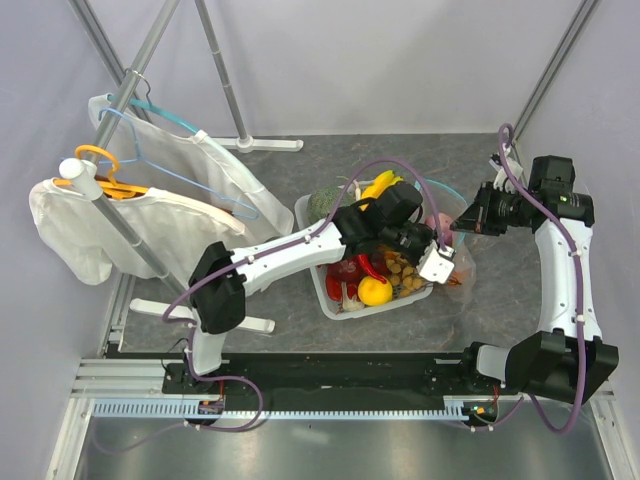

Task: Place the food in the zip-top bag and seal the zipper
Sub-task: Zip the zipper food storage bag at the center of the board.

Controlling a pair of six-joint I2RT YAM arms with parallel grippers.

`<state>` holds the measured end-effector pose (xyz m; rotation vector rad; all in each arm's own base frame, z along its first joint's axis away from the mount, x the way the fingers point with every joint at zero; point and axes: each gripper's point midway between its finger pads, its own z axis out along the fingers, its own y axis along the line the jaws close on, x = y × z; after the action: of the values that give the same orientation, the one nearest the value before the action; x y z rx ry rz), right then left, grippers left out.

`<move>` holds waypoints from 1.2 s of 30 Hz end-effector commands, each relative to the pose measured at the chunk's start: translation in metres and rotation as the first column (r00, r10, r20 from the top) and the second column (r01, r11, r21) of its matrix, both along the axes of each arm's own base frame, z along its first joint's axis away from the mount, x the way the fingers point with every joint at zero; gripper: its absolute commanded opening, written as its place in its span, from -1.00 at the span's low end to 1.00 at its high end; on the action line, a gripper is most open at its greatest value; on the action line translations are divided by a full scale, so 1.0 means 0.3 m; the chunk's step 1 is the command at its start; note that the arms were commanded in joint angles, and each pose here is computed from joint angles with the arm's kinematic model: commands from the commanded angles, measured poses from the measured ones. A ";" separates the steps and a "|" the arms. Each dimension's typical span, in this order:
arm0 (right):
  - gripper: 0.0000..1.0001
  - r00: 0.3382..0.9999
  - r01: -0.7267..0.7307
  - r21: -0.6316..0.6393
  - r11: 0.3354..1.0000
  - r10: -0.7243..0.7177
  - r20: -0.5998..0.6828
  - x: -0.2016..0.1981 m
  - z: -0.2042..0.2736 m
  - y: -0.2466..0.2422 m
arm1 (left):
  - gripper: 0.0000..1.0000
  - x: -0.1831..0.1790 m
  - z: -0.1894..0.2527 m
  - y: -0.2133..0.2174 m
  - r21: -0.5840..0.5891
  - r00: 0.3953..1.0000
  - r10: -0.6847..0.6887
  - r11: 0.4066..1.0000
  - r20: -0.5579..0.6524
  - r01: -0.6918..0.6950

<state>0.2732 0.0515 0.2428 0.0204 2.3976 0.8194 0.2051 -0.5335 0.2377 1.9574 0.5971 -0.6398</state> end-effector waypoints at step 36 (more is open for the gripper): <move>0.24 0.810 -0.100 -0.421 0.901 0.320 0.491 -0.078 0.142 -0.043 | -0.96 0.291 0.176 -0.024 -0.053 0.682 0.180 0.951 -0.709 -0.305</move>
<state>0.2324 0.0484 0.2877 -0.4881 2.0477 0.4664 0.3024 -0.5380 0.2549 1.4304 1.2791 -1.1302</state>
